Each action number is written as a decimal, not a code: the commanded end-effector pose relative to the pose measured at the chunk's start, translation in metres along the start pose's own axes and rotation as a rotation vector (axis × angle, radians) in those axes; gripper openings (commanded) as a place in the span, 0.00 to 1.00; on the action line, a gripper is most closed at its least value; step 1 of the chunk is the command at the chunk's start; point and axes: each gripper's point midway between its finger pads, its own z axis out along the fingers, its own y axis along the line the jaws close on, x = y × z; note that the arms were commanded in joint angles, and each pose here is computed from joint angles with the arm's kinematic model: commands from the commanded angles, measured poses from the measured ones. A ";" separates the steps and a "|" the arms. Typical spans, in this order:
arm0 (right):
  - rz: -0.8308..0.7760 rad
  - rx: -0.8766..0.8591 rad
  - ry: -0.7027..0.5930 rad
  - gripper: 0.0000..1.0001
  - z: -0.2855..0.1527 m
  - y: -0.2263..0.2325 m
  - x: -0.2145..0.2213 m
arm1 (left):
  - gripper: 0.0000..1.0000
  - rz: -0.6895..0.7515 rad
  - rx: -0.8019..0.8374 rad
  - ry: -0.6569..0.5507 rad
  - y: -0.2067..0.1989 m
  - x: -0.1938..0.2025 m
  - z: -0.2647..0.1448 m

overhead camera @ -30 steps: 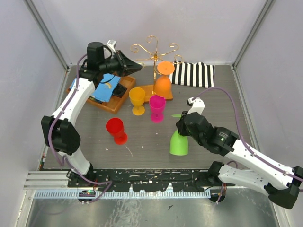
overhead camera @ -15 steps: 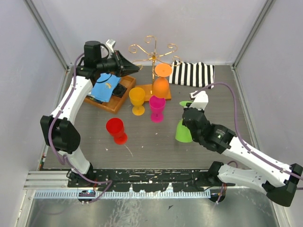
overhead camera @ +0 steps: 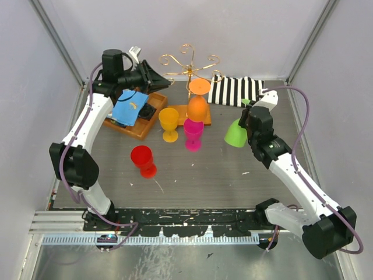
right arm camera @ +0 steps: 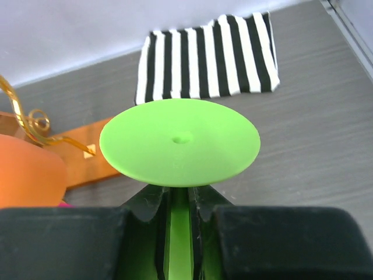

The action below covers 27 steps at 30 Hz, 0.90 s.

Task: Place the wine glass upside down on the wine glass rack
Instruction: Adjust the wine rack at the center of the board.

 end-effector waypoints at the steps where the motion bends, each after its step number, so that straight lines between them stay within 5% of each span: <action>1: 0.038 -0.158 -0.226 0.01 0.005 0.028 -0.048 | 0.33 -0.001 -0.051 -0.020 0.021 -0.009 0.004; 6: -0.012 -0.217 -0.381 0.01 0.005 0.035 -0.064 | 0.46 -0.006 -0.045 -0.041 0.021 -0.012 0.005; 19: -0.157 -0.303 -0.483 0.01 0.026 0.058 -0.070 | 0.53 0.048 0.062 -0.074 0.002 -0.018 0.005; 27: -0.227 -0.423 -0.502 0.01 0.049 0.073 -0.079 | 0.67 0.118 0.084 -0.111 -0.007 -0.016 -0.009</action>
